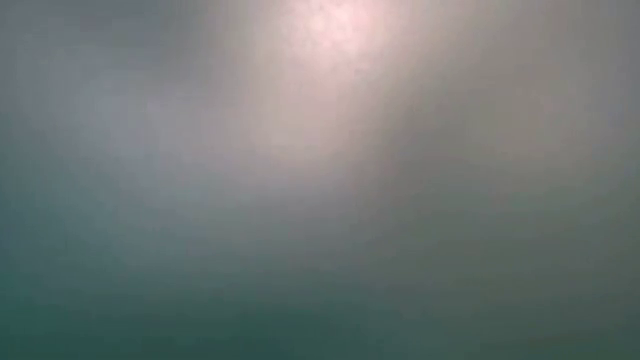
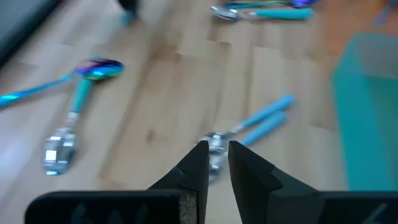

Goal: Sort silverware by color (type)
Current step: Put the light blue spoon into the blue bin

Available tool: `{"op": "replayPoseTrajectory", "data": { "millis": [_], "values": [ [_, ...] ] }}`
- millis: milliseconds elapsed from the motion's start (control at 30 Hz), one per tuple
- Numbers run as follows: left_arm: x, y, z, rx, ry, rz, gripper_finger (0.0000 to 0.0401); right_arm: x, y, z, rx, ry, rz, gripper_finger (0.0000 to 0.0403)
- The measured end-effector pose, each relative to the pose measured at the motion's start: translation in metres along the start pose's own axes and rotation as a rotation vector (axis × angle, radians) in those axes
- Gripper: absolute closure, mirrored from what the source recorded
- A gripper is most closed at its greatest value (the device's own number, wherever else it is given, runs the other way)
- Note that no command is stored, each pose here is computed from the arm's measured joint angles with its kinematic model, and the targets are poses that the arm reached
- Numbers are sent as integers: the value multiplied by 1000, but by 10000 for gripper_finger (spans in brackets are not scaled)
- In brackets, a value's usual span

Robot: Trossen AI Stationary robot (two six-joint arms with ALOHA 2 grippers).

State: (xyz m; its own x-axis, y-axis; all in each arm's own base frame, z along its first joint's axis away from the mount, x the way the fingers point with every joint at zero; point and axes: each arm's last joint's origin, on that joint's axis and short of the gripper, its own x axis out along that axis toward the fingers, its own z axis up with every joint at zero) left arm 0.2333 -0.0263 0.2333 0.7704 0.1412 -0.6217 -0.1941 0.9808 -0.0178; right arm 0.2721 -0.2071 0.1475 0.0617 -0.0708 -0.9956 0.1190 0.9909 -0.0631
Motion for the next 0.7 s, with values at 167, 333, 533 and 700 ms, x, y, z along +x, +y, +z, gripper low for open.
{"op": "replayPoseTrajectory", "data": {
  "millis": [167,333,533,700],
  "values": [
    [0,-1,0,-73,7,-33,356,-4,-4,5,44,-20,-39,373],
    [1,-1,0,-78,-28,-23,356,-14,-9,13,115,-64,-53,373],
    [11,1,-13,-107,-150,-4,356,-29,-10,27,160,-159,9,373],
    [18,4,-32,-153,-304,-31,356,-43,2,46,152,-313,170,373]
  ]
}}
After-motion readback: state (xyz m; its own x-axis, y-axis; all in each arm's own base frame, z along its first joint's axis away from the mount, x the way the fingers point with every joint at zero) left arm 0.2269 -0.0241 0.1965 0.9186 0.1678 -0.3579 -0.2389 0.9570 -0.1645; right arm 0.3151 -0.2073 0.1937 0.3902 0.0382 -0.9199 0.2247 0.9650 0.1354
